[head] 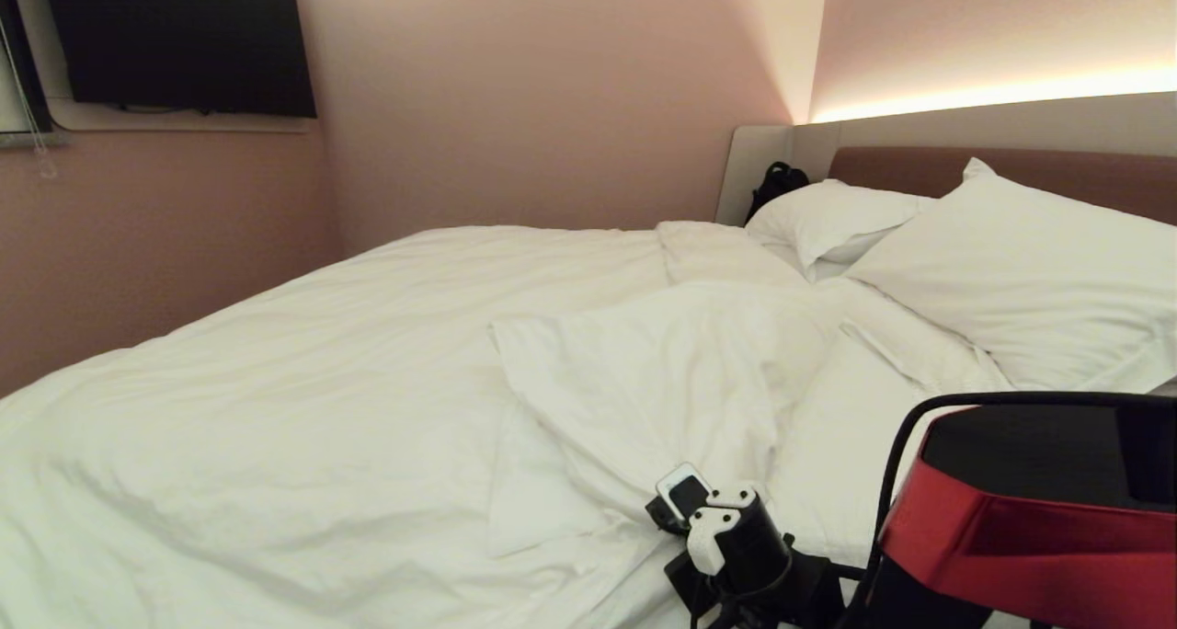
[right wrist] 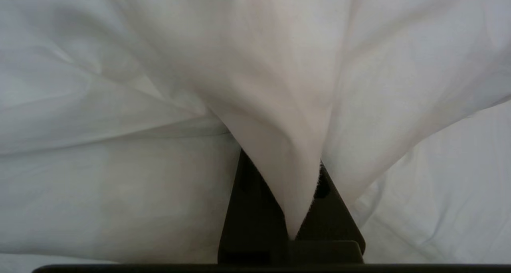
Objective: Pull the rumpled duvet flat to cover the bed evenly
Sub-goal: Flatten the corners of the folded blanket
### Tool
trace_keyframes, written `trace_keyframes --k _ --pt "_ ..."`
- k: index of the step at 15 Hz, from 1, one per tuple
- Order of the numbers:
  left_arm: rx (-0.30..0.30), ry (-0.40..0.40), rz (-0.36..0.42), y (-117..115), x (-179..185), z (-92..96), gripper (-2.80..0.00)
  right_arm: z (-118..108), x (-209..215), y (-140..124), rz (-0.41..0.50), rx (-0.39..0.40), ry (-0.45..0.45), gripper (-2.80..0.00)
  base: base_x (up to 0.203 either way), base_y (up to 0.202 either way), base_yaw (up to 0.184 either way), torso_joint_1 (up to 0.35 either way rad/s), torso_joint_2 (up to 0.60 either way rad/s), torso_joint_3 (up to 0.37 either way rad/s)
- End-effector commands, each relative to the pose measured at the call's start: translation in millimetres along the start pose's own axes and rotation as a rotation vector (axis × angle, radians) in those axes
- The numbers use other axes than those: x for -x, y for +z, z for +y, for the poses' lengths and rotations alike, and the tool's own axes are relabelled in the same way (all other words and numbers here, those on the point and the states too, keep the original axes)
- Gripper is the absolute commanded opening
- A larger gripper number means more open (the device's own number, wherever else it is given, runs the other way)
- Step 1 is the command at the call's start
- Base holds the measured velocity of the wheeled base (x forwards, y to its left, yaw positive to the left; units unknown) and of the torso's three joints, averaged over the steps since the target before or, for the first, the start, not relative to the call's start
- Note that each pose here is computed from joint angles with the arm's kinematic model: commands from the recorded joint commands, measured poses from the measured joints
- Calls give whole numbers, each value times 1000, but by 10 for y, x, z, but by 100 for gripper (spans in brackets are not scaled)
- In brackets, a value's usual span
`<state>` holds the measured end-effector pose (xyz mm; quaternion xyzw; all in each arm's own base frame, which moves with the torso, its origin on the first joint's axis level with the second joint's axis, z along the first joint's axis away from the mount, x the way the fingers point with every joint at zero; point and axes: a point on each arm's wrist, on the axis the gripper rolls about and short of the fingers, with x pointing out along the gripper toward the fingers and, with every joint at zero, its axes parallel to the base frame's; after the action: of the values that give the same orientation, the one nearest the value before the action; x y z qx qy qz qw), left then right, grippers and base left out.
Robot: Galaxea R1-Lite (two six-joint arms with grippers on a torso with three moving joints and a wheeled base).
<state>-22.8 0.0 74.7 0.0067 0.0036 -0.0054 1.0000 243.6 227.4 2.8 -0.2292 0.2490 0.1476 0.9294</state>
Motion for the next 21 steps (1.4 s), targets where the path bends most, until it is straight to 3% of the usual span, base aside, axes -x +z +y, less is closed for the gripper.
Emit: trace_keyframes --k 1,8,13,17,18,21 --pt "0 0 0 0 0 0 -280 18 -26 -19 -22 -11 -5 0 0 0 0 0 0 0" --pt "0 0 0 0 0 0 -280 139 159 104 -93 -6 36 0 0 0 0 0 0 0" --pt "0 0 0 0 0 0 -280 234 608 600 -282 -39 38 0 0 0 0 0 0 0" --pt "0 0 0 0 0 0 -280 174 804 958 -397 -28 -7 0 0 0 0 0 0 0" --pt "0 0 0 0 0 0 -280 174 800 1044 -416 -27 -25 -280 0 0 0 0 0 0" --pt "0 0 0 0 0 0 -280 217 727 1314 -441 -36 -41 -280 0 0 0 0 0 0"
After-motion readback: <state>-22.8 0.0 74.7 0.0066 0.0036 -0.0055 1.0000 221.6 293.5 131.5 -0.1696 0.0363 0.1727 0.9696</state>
